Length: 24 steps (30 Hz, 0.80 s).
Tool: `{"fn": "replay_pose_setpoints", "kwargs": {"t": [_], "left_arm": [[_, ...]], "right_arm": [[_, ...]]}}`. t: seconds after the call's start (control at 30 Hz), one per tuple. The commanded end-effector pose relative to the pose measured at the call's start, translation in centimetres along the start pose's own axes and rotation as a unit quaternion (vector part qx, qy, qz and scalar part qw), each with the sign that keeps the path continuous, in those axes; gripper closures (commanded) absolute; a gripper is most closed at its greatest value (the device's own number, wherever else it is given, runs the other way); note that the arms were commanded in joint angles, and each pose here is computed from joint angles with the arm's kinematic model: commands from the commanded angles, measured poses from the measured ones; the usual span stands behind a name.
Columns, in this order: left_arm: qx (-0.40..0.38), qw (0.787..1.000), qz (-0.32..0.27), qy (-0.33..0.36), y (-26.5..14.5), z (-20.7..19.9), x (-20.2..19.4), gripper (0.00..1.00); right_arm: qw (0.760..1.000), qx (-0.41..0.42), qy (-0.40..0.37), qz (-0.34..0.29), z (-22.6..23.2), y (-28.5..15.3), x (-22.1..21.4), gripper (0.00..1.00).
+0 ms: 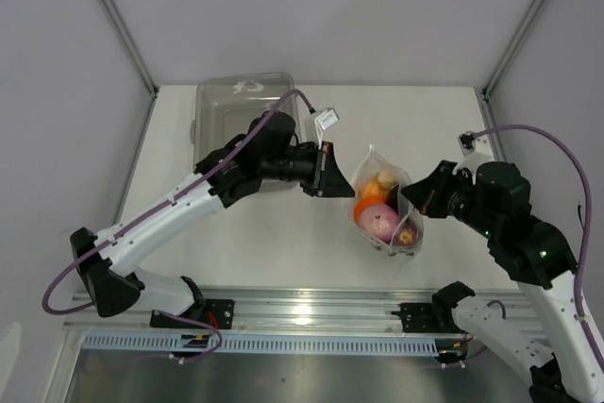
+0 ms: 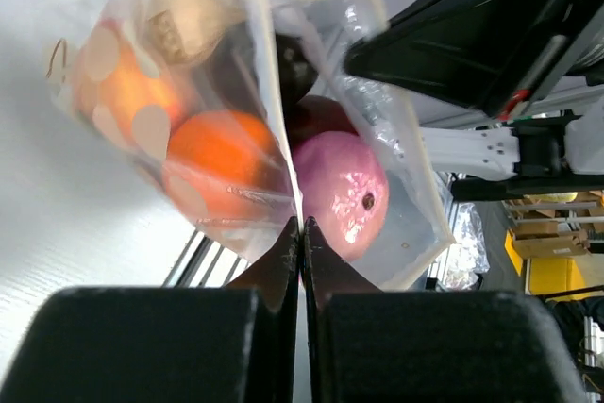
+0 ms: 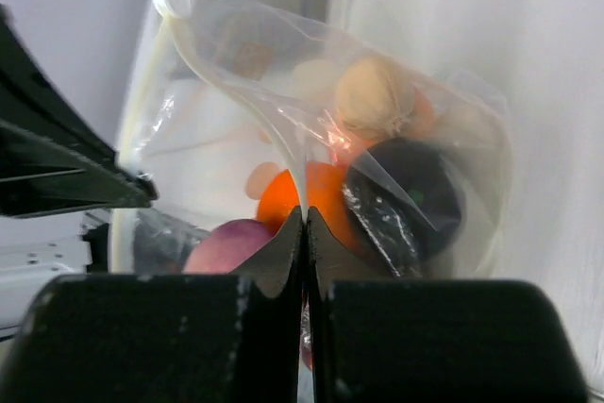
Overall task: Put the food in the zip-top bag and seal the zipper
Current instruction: Adjust the zipper food storage bag at the center of the board.
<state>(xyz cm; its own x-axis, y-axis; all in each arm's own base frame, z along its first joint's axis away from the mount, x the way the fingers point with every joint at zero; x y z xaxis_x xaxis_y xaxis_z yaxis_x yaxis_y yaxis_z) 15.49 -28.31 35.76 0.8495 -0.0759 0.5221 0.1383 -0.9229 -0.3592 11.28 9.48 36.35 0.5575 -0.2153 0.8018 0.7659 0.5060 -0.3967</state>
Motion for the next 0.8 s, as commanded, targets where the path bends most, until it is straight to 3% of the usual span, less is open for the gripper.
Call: {"fn": "replay_pose_setpoints", "kwargs": {"t": [0.0,0.17,0.4,0.77], "left_arm": [[0.028,0.999,0.041,-0.021,3.1,3.5,-1.3,0.99],[0.008,0.997,0.058,-0.042,4.6,4.1,-1.1,0.99],[-0.022,0.999,0.013,0.025,-0.1,-2.0,0.6,0.99],[-0.029,0.998,0.062,-0.01,2.8,1.1,-1.5,0.99]], "right_arm": [[0.995,-0.037,0.013,0.088,-2.3,4.2,-4.2,1.0],[0.991,-0.053,0.023,0.12,-3.2,6.1,-5.7,1.0],[1.0,0.001,0.002,0.027,0.1,0.0,-0.5,1.0],[0.996,0.016,0.03,0.084,-0.9,1.6,-4.0,1.0]]}}
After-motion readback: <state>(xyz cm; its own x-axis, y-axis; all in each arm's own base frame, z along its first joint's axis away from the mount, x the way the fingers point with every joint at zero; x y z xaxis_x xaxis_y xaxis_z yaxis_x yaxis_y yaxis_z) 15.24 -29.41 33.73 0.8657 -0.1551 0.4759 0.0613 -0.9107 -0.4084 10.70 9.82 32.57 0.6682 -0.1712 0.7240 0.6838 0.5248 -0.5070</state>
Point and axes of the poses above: each gripper's point midway between its finger pads, its own y axis out along the fingers, its own z axis along the line the jaws close on, x = y × z, the point moved 9 cm from there along -y, back along the fingers, and after that the axes turned 7 degrees about -y, right-handed, at the moved point
